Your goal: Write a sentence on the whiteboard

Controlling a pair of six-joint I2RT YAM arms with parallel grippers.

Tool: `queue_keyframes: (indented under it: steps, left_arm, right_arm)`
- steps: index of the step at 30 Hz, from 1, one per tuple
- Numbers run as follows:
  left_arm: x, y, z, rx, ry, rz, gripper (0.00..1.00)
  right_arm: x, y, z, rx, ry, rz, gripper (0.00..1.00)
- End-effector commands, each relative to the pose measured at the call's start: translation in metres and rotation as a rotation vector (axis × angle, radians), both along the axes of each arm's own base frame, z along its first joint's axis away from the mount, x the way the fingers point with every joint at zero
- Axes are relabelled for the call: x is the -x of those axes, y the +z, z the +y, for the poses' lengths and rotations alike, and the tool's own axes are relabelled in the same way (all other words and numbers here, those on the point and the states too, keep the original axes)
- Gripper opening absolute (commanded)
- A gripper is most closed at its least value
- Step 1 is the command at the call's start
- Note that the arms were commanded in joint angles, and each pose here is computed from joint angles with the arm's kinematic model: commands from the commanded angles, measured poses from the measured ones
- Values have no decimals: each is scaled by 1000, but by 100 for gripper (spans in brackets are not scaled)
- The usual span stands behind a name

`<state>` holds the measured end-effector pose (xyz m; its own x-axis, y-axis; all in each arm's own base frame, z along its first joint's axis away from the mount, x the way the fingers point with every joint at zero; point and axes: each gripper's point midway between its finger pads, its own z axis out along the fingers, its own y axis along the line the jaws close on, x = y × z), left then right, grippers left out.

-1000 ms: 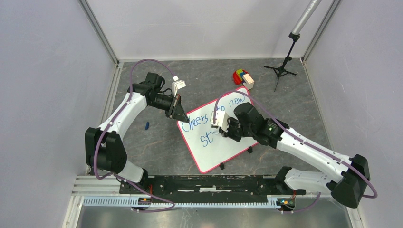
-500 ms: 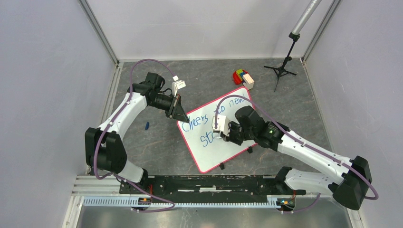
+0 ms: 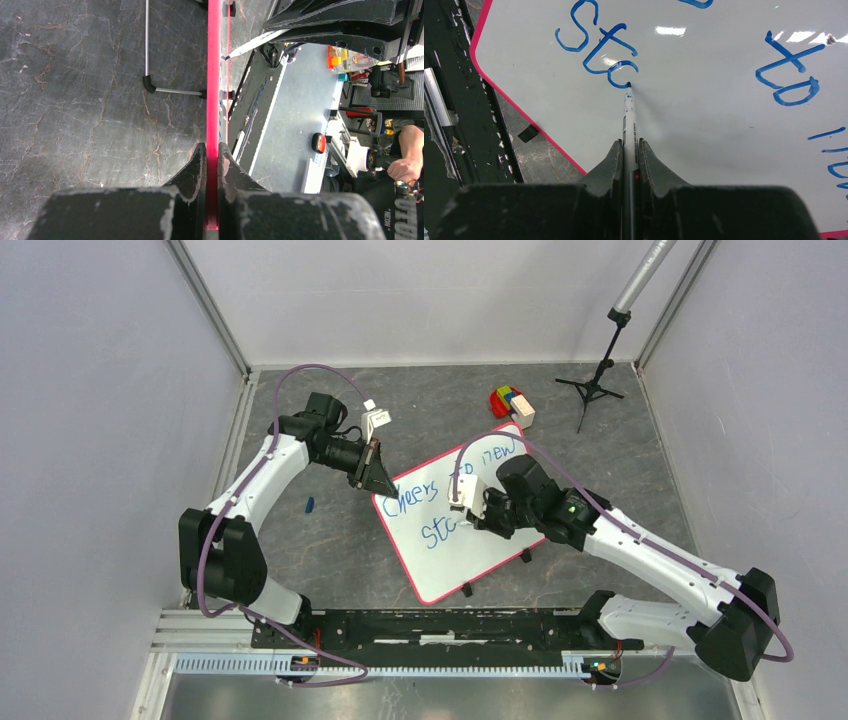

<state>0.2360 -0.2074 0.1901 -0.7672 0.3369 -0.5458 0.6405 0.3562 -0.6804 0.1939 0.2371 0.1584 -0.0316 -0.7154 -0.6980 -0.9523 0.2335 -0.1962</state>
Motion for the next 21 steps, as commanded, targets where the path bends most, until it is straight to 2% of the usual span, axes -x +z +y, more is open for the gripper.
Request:
queue_keyframes:
  steps: [1, 14, 21]
  left_arm:
    - [-12, 1, 1, -27, -7, -71, 2]
    - [-12, -1, 0, -28, -8, -68, 3]
    - [-11, -1, 1, -29, -7, -70, 2]
  right_arm:
    - [-26, 22, 5, -22, -52, -88, 0]
    - [-28, 26, 6, -33, -61, -93, 0]
    - [-17, 3, -4, 6, -52, -52, 0]
